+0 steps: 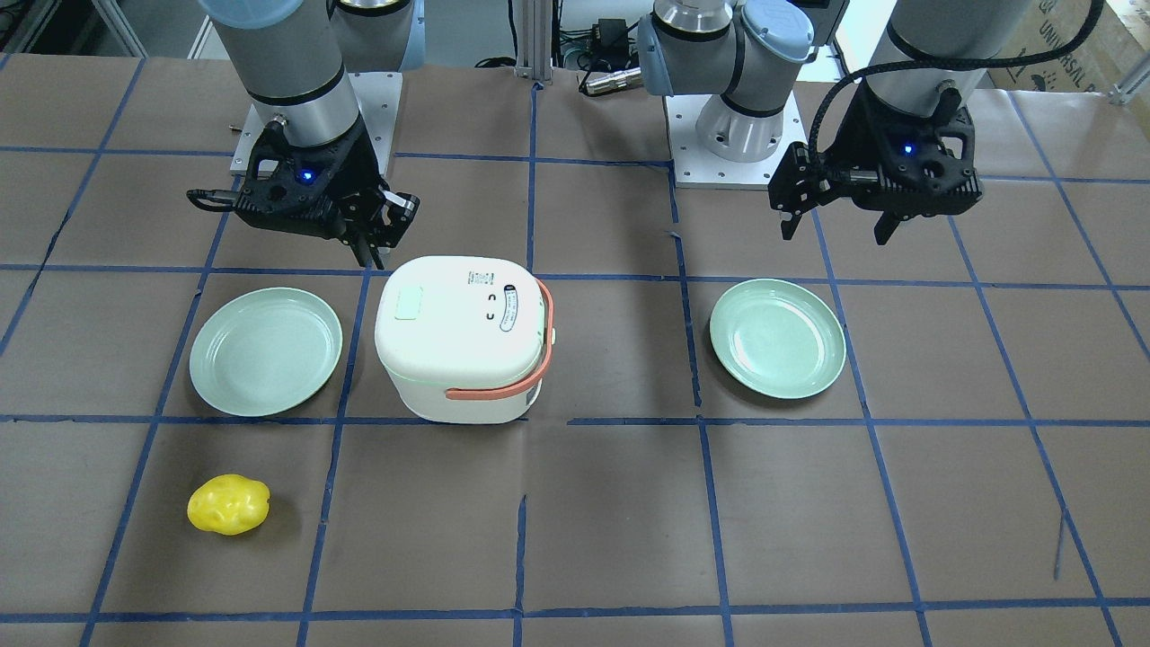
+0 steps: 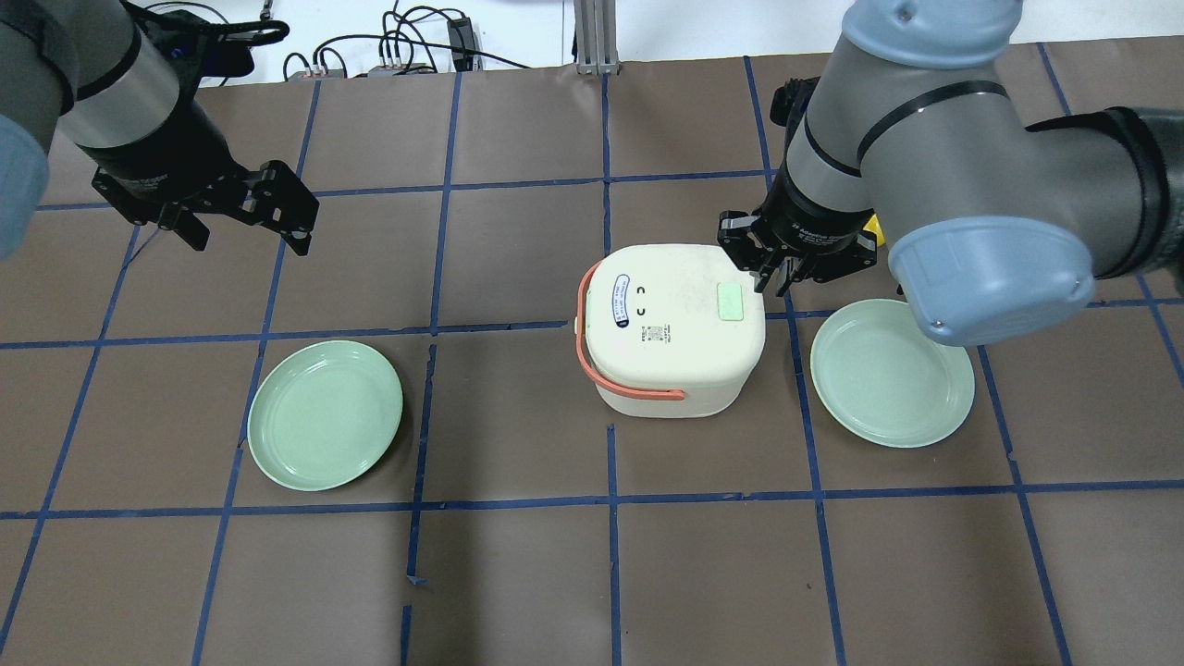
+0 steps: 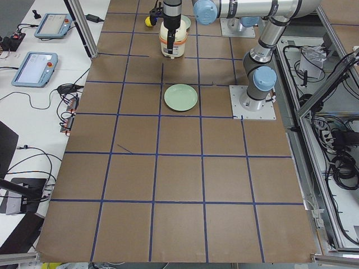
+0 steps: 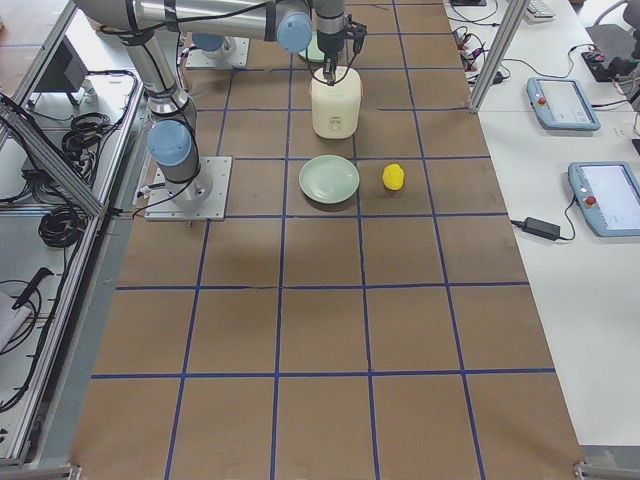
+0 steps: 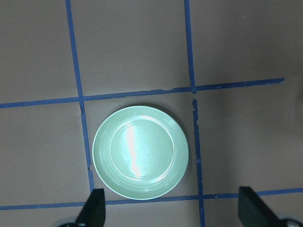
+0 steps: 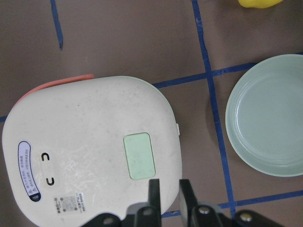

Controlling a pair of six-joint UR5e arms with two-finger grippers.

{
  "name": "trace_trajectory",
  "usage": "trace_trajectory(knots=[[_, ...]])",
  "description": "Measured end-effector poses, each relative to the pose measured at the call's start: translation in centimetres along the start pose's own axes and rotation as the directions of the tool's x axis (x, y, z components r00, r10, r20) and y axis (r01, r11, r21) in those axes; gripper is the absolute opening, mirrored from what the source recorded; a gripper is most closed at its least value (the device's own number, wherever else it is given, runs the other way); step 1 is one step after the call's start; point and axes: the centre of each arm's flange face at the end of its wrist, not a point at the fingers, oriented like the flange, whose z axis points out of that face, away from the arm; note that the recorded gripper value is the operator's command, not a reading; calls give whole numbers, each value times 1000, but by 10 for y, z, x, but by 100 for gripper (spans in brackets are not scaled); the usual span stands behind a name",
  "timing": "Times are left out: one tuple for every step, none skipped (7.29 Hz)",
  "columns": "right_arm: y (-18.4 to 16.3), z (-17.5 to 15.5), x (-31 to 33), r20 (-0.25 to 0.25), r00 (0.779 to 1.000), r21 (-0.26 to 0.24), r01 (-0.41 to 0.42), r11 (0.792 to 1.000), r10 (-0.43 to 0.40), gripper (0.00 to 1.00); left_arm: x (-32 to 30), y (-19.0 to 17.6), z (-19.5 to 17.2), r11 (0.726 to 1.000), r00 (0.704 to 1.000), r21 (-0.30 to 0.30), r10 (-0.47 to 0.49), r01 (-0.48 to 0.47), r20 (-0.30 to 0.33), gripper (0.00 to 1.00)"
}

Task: Press rice cooker button
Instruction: 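Move the right gripper over the rice cooker's green lid button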

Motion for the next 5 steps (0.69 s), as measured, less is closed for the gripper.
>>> trace_trajectory(knots=[[-1,0,-1,6,1000,10,2,1000,-2,24,0,0,0,1000,1000,0,0,0,0,100],[-2,2,-3,18,1000,13,4,1000,-5,24,0,0,0,1000,1000,0,0,0,0,100],[-4,4,-6,36,999,16,9,1000,-9,23,0,0,0,1000,1000,0,0,0,0,100],[-8,9,-9,46,999,21,13,1000,-14,23,0,0,0,1000,1000,0,-1,1,0,100],[-14,14,-11,48,999,26,16,1000,-17,23,0,0,0,1000,1000,0,-1,1,0,100]])
